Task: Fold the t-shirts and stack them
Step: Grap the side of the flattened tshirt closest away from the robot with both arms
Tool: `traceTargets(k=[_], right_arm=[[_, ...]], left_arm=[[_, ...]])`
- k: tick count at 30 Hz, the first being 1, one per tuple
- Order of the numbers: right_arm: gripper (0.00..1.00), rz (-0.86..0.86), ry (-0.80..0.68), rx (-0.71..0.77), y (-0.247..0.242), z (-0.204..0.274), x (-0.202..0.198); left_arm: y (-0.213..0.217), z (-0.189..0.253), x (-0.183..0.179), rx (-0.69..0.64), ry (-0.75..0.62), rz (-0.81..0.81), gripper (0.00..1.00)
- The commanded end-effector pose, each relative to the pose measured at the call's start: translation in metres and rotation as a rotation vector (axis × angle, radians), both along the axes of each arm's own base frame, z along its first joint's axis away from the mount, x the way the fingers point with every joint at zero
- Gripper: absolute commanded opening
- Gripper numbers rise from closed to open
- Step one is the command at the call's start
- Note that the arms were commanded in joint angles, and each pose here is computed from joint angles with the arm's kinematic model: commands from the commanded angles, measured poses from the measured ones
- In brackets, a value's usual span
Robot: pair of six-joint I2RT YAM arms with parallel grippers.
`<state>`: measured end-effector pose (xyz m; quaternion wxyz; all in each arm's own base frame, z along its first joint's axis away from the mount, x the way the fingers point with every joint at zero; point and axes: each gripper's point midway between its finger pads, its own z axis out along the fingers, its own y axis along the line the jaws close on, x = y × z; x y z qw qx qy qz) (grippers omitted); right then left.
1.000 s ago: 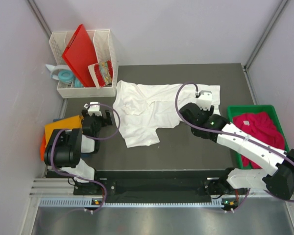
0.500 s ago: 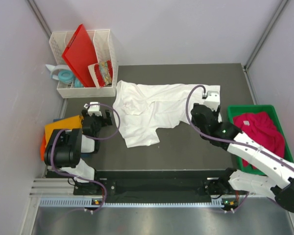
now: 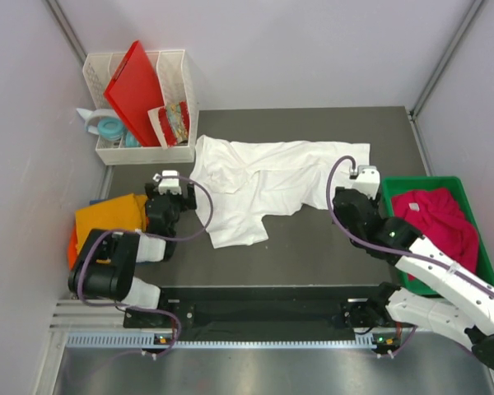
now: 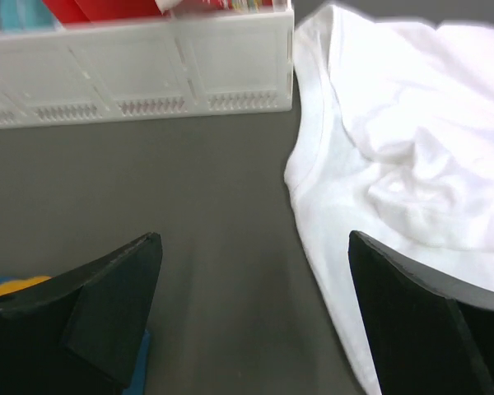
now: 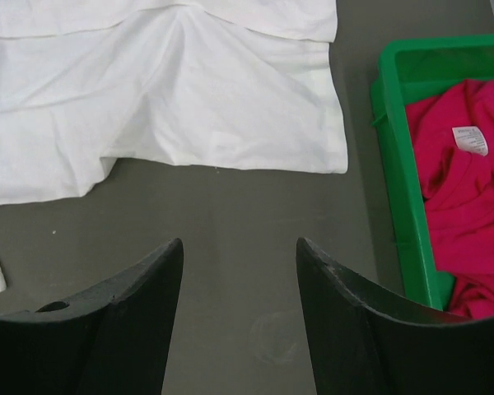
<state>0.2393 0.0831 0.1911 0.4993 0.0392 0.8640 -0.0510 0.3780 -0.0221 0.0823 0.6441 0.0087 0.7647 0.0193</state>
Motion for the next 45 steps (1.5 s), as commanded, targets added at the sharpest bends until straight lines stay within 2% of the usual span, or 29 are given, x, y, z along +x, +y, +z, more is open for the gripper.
traceTargets(k=[1,2,3,6,7,9,11,12,14,15,16,19,20,22,24,26,27,30,31,33,35,39,42,45], right_arm=[[0.57,0.016,-0.008,-0.009,0.004,-0.001,0.006],[0.57,0.022,-0.004,-0.005,0.007,-0.002,0.007],[0.57,0.026,0.001,-0.003,0.01,-0.003,0.009],[0.57,0.032,-0.003,0.022,0.016,-0.003,0.012],[0.58,0.037,-0.003,0.032,0.018,-0.003,0.013],[0.58,0.042,-0.016,0.052,0.021,-0.002,0.014],[0.58,0.041,-0.027,0.058,0.022,0.0,0.016],[0.58,0.04,-0.028,0.057,0.022,-0.001,0.016],[0.58,0.037,-0.03,0.063,0.023,-0.001,0.017],[0.58,0.035,-0.031,0.066,0.024,0.0,0.018],[0.58,0.038,-0.028,0.071,0.025,-0.001,0.017],[0.58,0.031,-0.029,0.075,0.026,-0.003,0.019],[0.58,0.027,-0.031,0.073,0.026,-0.003,0.02],[0.58,0.019,-0.027,0.066,0.026,-0.004,0.022],[0.58,0.01,-0.024,0.065,0.026,-0.002,0.022],[0.58,-0.001,-0.027,0.071,0.025,-0.002,0.022],[0.58,-0.002,-0.031,0.077,0.025,-0.001,0.022],[0.58,-0.012,-0.027,0.078,0.024,-0.004,0.021],[0.58,-0.016,-0.027,0.082,0.024,-0.005,0.021],[0.58,-0.019,-0.021,0.079,0.023,-0.006,0.02],[0.58,-0.023,-0.02,0.085,0.023,-0.008,0.02],[0.58,-0.024,-0.004,0.087,0.023,-0.012,0.018],[0.58,-0.028,0.002,0.086,0.021,-0.014,0.016],[0.58,-0.025,0.009,0.072,0.019,-0.015,0.014]], left_arm=[[-0.008,0.065,0.002,0.087,-0.103,0.114,0.99],[-0.015,0.082,-0.001,0.067,-0.123,0.109,0.99],[-0.028,0.067,-0.012,0.039,-0.028,0.11,0.99],[-0.041,0.092,-0.028,-0.135,-0.007,0.223,0.99],[-0.041,0.079,-0.041,-0.101,0.078,0.248,0.99],[-0.058,0.076,-0.063,-0.085,0.118,0.252,0.99],[-0.069,0.058,-0.087,-0.033,0.238,0.223,0.99],[-0.085,0.053,-0.095,-0.099,0.259,0.203,0.99],[-0.085,0.041,-0.116,-0.117,0.34,0.256,0.99],[-0.092,0.04,-0.121,-0.225,0.355,0.297,0.99],[-0.102,0.046,-0.126,-0.233,0.387,0.28,0.99],[-0.136,0.041,-0.152,-0.126,0.512,0.132,0.99],[-0.129,0.038,-0.162,-0.064,0.529,0.144,0.99],[-0.114,0.037,-0.168,-0.174,0.516,0.306,0.99],[-0.105,0.032,-0.179,-0.277,0.538,0.398,0.99],[-0.114,0.027,-0.184,-0.374,0.558,0.343,0.99],[-0.144,0.032,-0.179,-0.457,0.566,0.213,0.99],[-0.151,0.013,-0.19,-0.511,0.6,0.122,0.99],[-0.151,0.004,-0.191,-0.508,0.605,0.117,0.99],[-0.149,-0.008,-0.193,-0.463,0.631,0.118,0.92],[-0.149,-0.025,-0.195,-0.372,0.673,0.127,0.8],[-0.148,-0.044,-0.187,-0.259,0.694,0.185,0.67],[-0.158,-0.053,-0.178,-0.218,0.69,0.178,0.73],[-0.163,-0.052,-0.167,-0.221,0.676,0.177,0.75]])
